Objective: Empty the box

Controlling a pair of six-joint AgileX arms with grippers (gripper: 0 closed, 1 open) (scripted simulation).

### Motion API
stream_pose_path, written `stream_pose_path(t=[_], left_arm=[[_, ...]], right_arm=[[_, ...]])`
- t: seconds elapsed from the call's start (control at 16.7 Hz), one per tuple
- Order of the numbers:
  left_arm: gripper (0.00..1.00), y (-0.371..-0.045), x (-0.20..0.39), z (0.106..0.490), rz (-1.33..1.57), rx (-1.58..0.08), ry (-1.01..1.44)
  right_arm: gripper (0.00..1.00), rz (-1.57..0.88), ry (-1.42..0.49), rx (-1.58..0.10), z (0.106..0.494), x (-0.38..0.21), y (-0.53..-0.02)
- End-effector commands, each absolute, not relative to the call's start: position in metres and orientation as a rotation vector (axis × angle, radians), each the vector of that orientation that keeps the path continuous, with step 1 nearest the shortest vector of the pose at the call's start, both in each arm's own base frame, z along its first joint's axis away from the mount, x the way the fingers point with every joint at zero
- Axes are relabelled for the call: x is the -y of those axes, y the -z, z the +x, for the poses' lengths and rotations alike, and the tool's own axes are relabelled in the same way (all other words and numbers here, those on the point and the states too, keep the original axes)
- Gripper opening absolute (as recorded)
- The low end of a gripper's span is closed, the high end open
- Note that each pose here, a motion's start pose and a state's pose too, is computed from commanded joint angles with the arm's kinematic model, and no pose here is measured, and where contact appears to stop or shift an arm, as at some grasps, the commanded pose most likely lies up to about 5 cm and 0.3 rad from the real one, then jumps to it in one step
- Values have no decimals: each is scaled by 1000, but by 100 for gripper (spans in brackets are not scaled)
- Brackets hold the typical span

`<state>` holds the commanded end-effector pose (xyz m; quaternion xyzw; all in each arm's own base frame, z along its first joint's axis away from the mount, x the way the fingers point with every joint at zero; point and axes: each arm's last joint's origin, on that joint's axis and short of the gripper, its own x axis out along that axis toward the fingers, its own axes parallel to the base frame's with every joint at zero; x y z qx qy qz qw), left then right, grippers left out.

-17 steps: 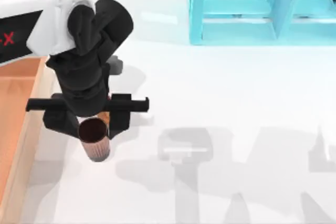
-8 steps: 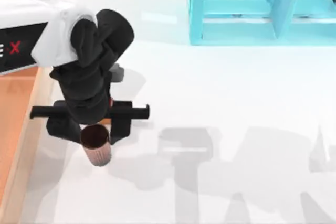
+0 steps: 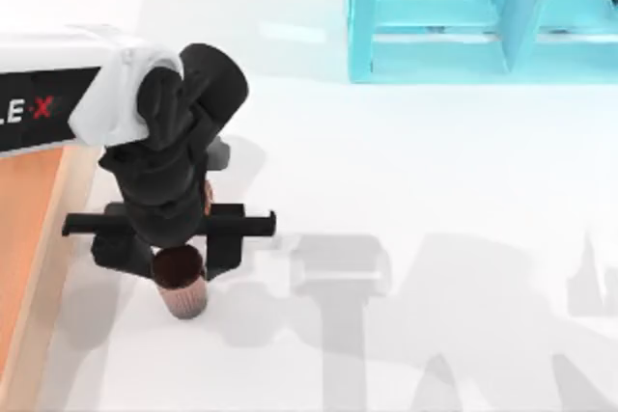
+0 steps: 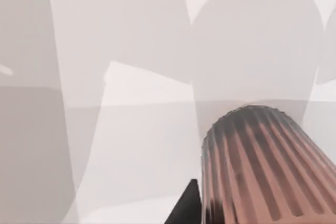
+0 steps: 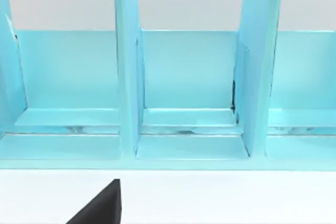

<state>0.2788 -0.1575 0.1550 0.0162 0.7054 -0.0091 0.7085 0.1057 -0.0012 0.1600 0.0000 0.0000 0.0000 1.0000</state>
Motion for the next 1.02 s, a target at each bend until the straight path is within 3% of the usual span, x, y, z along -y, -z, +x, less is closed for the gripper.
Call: stream_pose_path(t=[0.06, 0.84, 1.02], left_arm=[[0, -155, 158, 279, 36, -1566, 20], [98, -155, 158, 279, 36, -1566, 20], [100, -155, 158, 279, 36, -1566, 20]], right_arm=[[100, 0, 0, 0, 106, 1, -160], [100, 0, 0, 0, 106, 1, -160], [100, 0, 0, 0, 106, 1, -160]])
